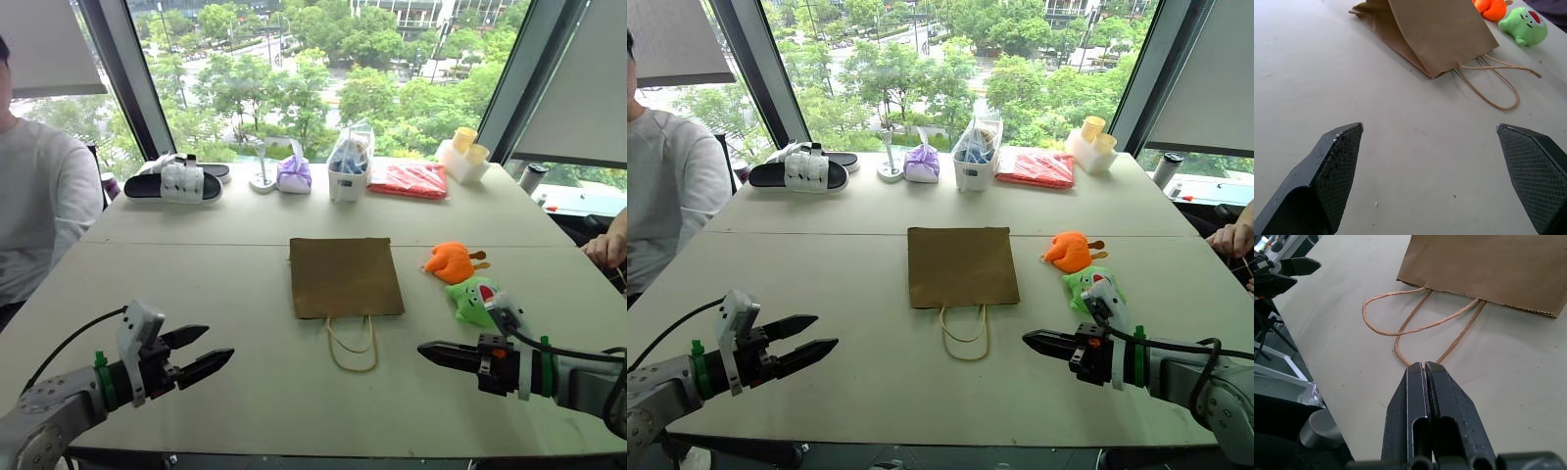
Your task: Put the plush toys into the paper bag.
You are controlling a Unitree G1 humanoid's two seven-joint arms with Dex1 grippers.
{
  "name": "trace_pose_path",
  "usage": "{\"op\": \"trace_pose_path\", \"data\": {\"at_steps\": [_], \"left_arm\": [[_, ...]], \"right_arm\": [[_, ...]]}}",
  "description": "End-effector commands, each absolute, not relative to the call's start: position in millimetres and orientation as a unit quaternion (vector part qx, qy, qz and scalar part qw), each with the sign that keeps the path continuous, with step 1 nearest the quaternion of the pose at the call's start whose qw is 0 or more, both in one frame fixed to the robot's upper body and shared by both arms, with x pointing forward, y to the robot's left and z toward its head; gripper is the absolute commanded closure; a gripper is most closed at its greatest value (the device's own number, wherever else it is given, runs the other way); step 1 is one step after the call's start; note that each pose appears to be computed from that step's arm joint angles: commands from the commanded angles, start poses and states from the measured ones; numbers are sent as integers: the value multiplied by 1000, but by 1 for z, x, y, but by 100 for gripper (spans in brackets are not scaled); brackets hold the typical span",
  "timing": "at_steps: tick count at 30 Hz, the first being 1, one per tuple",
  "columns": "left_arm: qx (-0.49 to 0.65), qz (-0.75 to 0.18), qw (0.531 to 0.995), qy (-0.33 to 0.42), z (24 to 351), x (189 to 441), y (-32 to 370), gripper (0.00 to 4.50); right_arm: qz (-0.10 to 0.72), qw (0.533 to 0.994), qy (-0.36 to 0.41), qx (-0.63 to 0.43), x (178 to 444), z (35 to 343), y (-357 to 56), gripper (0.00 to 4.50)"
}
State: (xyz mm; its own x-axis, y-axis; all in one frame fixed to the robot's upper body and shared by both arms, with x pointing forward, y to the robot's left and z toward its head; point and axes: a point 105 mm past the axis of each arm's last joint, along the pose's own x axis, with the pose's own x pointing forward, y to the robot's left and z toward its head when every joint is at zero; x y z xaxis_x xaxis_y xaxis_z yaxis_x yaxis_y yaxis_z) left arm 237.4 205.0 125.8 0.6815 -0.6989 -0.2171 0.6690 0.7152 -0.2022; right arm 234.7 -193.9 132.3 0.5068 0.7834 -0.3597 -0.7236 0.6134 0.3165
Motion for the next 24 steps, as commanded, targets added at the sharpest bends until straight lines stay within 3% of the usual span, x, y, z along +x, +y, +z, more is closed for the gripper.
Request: {"op": "trace_pose_path", "data": {"at_steps": [1, 10, 14, 18, 24], "left_arm": [[-39, -385, 914, 122, 137, 236, 199, 2], [-29, -392, 912, 122, 140, 241, 196, 2], [59, -414, 905, 80, 158, 266, 190, 2], [171, -501, 848, 35, 177, 288, 153, 2], [254, -609, 752, 3, 152, 292, 103, 2]], "right_arm": [[446, 865, 224, 52, 235, 138, -188, 450], [441, 868, 223, 55, 234, 137, -188, 450], [430, 872, 226, 59, 231, 135, -190, 450], [429, 872, 230, 52, 226, 137, -189, 450], [413, 882, 218, 58, 222, 136, -185, 450]]}}
